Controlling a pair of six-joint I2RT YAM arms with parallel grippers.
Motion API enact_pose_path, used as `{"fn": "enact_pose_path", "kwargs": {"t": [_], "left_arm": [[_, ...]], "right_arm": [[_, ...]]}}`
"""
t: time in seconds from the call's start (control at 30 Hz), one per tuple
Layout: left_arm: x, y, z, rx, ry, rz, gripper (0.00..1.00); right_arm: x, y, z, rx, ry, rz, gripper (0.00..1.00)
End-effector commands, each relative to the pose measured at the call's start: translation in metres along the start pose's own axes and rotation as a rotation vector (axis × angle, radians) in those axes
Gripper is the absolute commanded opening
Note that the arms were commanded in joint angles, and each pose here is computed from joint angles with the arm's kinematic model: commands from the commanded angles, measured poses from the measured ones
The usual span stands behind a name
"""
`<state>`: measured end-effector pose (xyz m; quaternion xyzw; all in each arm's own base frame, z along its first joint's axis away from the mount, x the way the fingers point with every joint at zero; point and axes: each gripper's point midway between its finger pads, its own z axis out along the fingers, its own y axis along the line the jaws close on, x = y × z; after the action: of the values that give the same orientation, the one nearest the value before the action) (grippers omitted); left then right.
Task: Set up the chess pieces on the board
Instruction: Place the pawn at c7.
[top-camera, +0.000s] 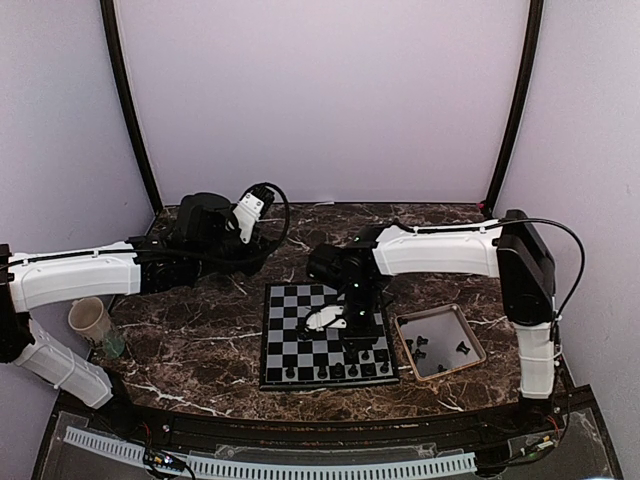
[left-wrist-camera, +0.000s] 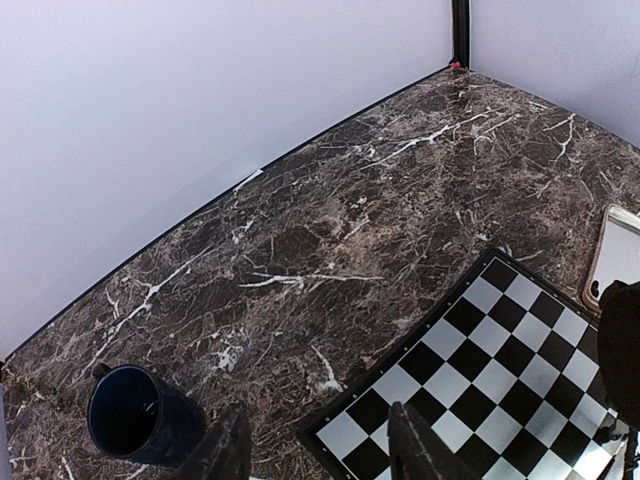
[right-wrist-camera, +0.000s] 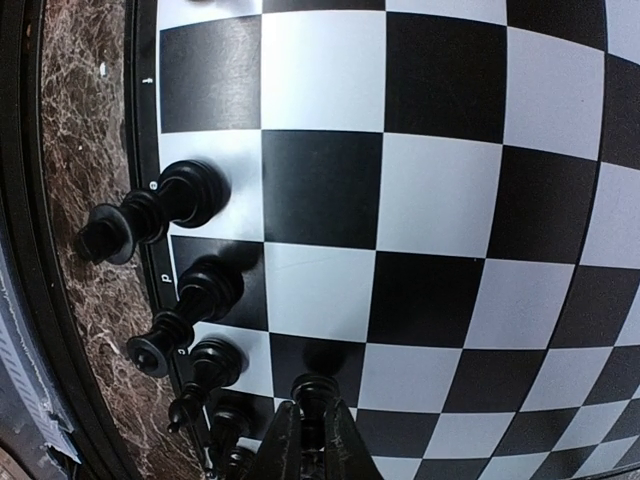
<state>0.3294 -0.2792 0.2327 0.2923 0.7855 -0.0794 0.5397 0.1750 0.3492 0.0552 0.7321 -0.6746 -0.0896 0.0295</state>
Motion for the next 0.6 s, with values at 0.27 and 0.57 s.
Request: {"fn": "enact_pose_path", "kwargs": {"t": [0.27,0.57], "left_arm": [[-0.0156,0.0061,-0.0108,-0.008,-0.048,-0.005,0.49],[-0.0149,0.0061,-0.01,-0.009,-0.045,-0.003,0.49]], "right_arm": [[0.0016,0.0075,0.0113,-0.028,0.035,-0.016,0.1],[-0.0005,0.0072,0.0122,-0.029,0.031,-0.024,0.16]]}}
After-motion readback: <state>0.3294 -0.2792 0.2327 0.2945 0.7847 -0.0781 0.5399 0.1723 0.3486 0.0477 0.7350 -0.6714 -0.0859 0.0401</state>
